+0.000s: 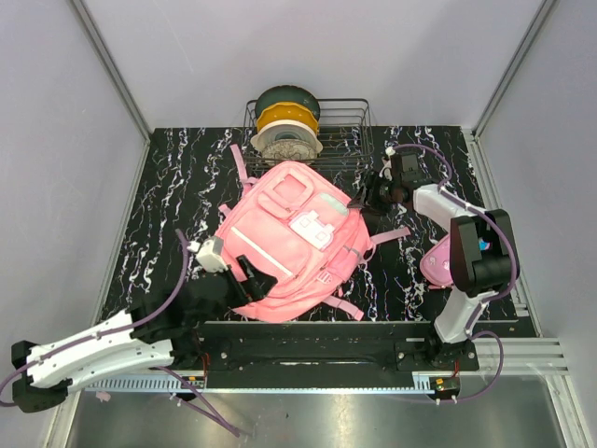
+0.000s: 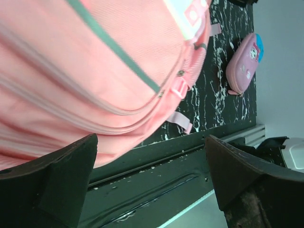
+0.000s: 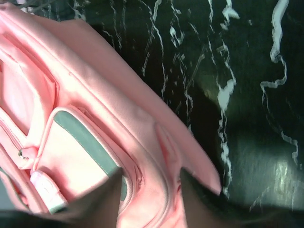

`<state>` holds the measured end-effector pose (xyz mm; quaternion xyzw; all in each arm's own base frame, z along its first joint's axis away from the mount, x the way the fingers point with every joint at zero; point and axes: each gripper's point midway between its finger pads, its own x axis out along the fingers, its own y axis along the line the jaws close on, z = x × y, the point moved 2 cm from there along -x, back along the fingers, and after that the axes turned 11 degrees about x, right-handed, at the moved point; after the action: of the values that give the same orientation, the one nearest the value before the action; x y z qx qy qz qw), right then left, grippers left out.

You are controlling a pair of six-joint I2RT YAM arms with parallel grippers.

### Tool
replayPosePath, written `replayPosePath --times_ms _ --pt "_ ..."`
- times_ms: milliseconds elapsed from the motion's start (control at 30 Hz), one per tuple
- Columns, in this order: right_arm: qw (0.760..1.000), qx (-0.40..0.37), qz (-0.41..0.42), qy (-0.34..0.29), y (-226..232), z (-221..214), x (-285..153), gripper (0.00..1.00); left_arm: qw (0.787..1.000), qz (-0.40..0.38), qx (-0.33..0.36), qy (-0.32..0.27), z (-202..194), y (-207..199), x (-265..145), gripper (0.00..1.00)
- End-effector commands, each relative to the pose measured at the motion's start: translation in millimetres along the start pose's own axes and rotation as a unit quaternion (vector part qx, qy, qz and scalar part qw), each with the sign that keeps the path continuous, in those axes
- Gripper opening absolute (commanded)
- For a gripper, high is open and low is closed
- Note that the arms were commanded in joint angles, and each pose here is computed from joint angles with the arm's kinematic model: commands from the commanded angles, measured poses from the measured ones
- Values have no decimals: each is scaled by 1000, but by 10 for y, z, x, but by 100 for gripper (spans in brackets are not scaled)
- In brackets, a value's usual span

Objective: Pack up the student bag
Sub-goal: Adjust the student bag at the center of the board.

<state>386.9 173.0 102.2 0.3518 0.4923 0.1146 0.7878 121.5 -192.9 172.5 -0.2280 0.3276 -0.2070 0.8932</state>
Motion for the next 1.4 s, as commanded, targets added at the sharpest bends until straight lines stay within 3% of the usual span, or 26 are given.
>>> replayPosePath --times_ms 0,100,133,367,500,600,733,833,933,1067,1367 --pt "997 -32 66 10 136 116 100 42 998 46 -32 -40 56 346 -130 99" --pt "993 -16 109 41 186 53 122 6 997 60 -25 -50 123 402 -196 99" --pt "993 -12 114 38 183 68 126 1 997 61 -21 -52 141 398 -204 99" --pt "993 5 121 10 181 87 17 0 997 66 34 -30 198 237 -167 99" --pt "995 5 92 -37 153 209 -139 0 997 63 47 -21 192 152 -101 99" --pt "993 54 46 -92 -81 326 -305 0 997 52 45 -27 217 102 -90 99" --pt "971 159 -8 -179 -664 557 -681 0 997 46 43 -39 266 82 -102 99" --pt "957 195 -30 -214 -824 392 -875 0 997 46 45 -44 298 70 -110 99" --pt "951 229 -8 -207 -845 89 -928 0 997 43 59 -37 307 4 -88 99" --pt "932 285 -8 -223 -1011 -274 -1007 0 995 32 93 3 292 -320 93 99" --pt "924 286 0 -255 -894 -304 -1245 0 984 -31 157 72 17 -1264 672 99"
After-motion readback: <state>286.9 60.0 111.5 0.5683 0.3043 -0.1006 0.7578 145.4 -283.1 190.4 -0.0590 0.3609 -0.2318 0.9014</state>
